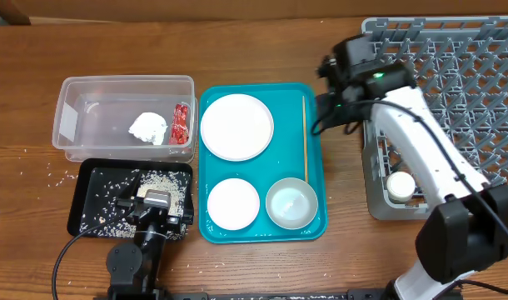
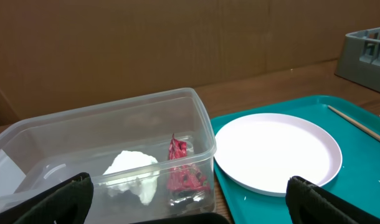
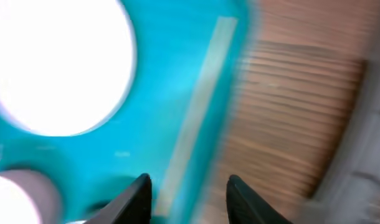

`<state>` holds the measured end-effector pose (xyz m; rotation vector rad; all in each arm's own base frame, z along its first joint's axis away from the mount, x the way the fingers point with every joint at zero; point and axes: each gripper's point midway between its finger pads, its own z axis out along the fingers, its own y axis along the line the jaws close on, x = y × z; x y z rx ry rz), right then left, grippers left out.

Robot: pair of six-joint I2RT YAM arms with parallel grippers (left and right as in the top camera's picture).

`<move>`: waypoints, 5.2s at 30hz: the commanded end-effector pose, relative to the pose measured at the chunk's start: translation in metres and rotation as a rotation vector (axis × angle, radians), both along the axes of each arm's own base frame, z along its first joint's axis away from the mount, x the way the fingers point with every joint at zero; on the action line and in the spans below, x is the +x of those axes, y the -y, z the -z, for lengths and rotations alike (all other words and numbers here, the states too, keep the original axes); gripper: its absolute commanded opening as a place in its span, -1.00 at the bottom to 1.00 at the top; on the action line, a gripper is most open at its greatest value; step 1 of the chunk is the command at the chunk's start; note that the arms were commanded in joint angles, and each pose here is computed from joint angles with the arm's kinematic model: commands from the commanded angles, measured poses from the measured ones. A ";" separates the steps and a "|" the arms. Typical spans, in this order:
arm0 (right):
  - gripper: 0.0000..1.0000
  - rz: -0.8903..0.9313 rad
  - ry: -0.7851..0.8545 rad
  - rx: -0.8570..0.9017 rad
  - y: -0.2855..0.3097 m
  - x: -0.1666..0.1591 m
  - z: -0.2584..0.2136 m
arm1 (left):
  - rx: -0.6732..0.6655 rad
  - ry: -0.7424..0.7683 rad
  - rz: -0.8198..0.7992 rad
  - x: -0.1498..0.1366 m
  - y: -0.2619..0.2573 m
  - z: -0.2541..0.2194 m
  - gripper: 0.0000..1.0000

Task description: Sort waste into correct bins and load items into the dishwasher

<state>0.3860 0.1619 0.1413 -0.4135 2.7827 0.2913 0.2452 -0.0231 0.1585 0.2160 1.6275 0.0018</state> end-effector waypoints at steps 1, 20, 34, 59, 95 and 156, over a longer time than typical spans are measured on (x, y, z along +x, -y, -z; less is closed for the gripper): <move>-0.07 0.062 -0.063 0.097 -0.029 -0.001 0.013 | 0.015 0.008 -0.007 0.000 -0.002 0.000 1.00; -0.92 0.272 -0.257 -0.132 -0.010 0.005 0.145 | 0.015 0.008 -0.007 0.000 -0.002 0.000 1.00; -0.92 0.287 0.108 0.009 0.033 0.053 -0.025 | 0.015 0.008 -0.007 0.000 -0.002 0.000 1.00; -0.05 0.163 0.142 -0.106 0.072 0.029 -0.065 | 0.015 0.007 -0.007 0.000 -0.002 0.000 1.00; 1.00 0.191 -0.225 0.111 0.000 -0.112 0.002 | 0.015 0.007 -0.007 0.000 -0.002 0.000 1.00; -0.92 0.965 0.810 -0.753 0.204 -0.050 -0.158 | 0.015 0.007 -0.007 0.000 -0.002 0.000 1.00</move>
